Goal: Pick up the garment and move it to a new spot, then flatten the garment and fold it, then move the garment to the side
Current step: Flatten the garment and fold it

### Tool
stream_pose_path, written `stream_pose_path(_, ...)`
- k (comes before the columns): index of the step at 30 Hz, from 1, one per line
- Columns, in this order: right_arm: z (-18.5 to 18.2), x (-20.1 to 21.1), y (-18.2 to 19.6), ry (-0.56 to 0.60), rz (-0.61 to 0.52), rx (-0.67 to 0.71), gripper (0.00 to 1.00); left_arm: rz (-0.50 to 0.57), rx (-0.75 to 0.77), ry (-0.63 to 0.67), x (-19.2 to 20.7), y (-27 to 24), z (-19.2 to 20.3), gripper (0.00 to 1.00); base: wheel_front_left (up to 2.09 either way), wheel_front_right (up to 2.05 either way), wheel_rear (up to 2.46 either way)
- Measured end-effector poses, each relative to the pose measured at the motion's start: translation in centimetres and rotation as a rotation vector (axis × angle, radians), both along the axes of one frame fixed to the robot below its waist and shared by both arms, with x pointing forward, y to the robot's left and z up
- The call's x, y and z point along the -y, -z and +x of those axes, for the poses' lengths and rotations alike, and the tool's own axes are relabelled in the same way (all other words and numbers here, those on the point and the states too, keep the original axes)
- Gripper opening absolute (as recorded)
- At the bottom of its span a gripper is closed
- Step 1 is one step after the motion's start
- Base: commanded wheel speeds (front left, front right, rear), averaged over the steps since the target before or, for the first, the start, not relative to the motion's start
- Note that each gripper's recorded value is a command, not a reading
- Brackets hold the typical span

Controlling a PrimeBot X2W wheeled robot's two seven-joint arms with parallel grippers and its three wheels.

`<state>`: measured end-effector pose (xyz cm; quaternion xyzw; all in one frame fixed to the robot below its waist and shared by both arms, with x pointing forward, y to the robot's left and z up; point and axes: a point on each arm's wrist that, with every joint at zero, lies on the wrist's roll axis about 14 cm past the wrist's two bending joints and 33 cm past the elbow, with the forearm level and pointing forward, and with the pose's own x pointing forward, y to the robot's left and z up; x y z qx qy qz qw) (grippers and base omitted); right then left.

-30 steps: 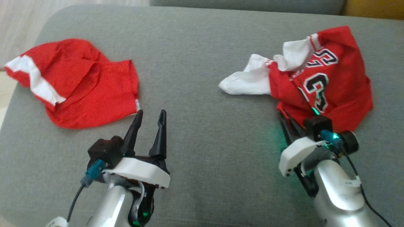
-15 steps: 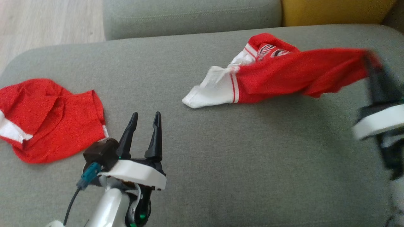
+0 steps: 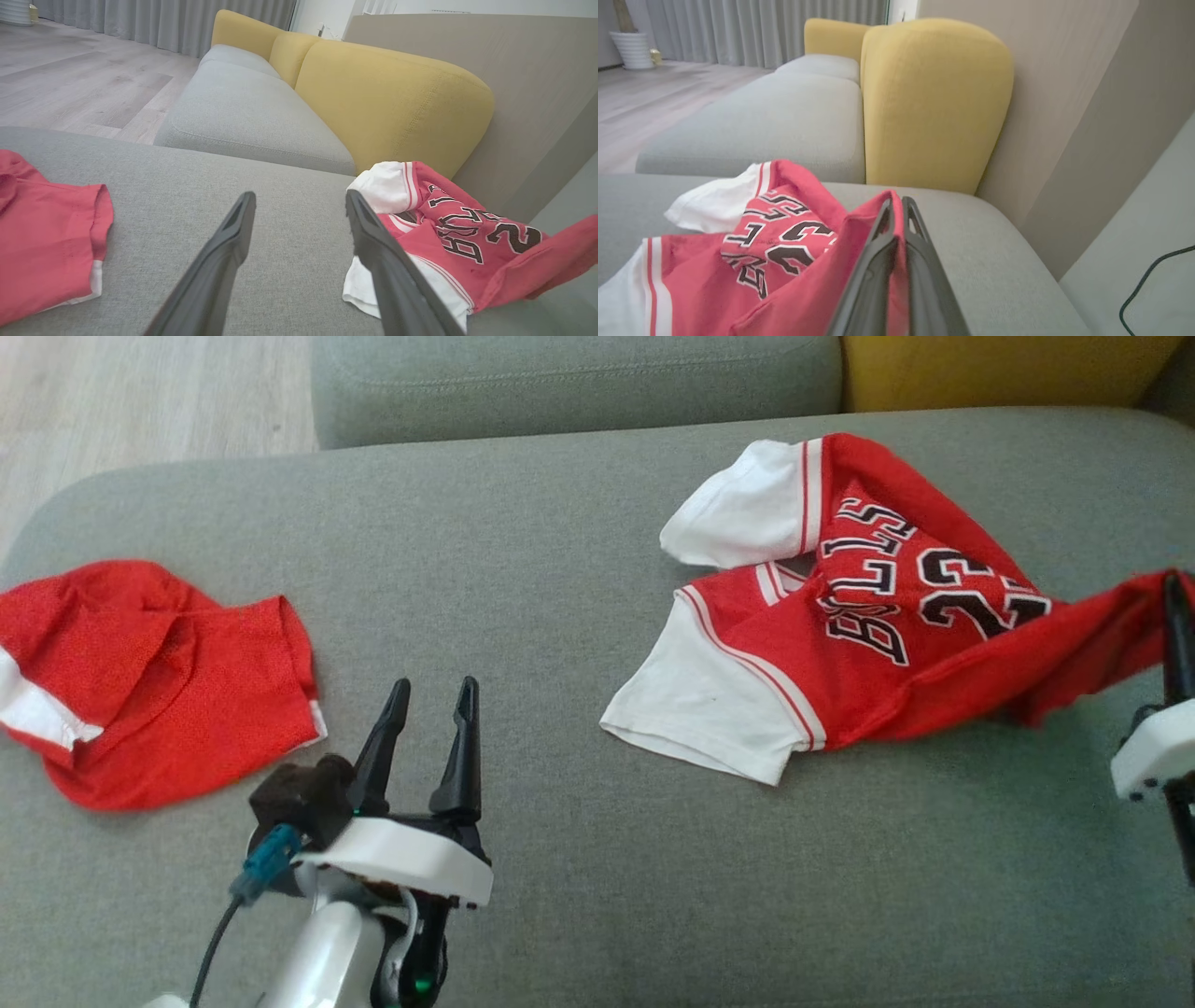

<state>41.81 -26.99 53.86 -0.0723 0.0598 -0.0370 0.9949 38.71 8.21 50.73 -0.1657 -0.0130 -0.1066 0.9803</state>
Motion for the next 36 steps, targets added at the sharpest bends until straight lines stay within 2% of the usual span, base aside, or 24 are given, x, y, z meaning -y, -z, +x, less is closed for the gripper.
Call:
stream_pose_path(6,1.1,2.2,2.9,0.034,-0.097,-0.107,0.00,0.009,-0.016,0.000,-0.2,0.7,-0.1,1.00,0.00,0.00,0.00)
stream_pose_path(7,1.4,2.5,3.1,0.042,-0.107,-0.121,0.38,0.009,-0.018,-0.004,-0.4,0.7,-0.1,1.00,0.00,0.00,0.00)
stream_pose_path(8,1.5,2.8,3.3,0.052,-0.116,-0.137,1.00,0.010,-0.021,-0.008,-0.5,0.8,-0.1,1.00,0.00,0.00,0.00)
stream_pose_path(11,1.4,3.5,4.3,0.091,-0.116,-0.175,1.00,0.010,-0.031,-0.015,-0.7,1.2,-0.1,1.00,0.00,0.00,0.00)
stream_pose_path(14,1.1,3.8,4.1,0.131,-0.092,-0.155,1.00,0.010,-0.035,-0.017,-0.8,1.3,0.0,1.00,0.00,0.00,0.00)
stream_pose_path(20,0.2,2.0,1.8,0.138,-0.039,-0.023,1.00,0.008,-0.031,0.003,-0.1,1.2,0.3,1.00,0.00,0.00,0.00)
stream_pose_path(27,-1.2,-1.1,-1.2,0.067,0.049,0.151,1.00,0.004,-0.010,0.051,1.6,0.5,0.8,1.00,0.00,0.00,0.00)
stream_pose_path(31,-3.3,-1.9,1.1,0.063,0.128,0.129,1.00,0.002,-0.011,0.082,2.6,0.6,1.2,1.00,0.00,0.00,0.00)
stream_pose_path(36,-4.5,-1.3,2.9,0.090,0.160,0.112,1.00,0.008,-0.040,0.156,4.8,1.8,1.6,1.00,0.00,0.00,0.00)
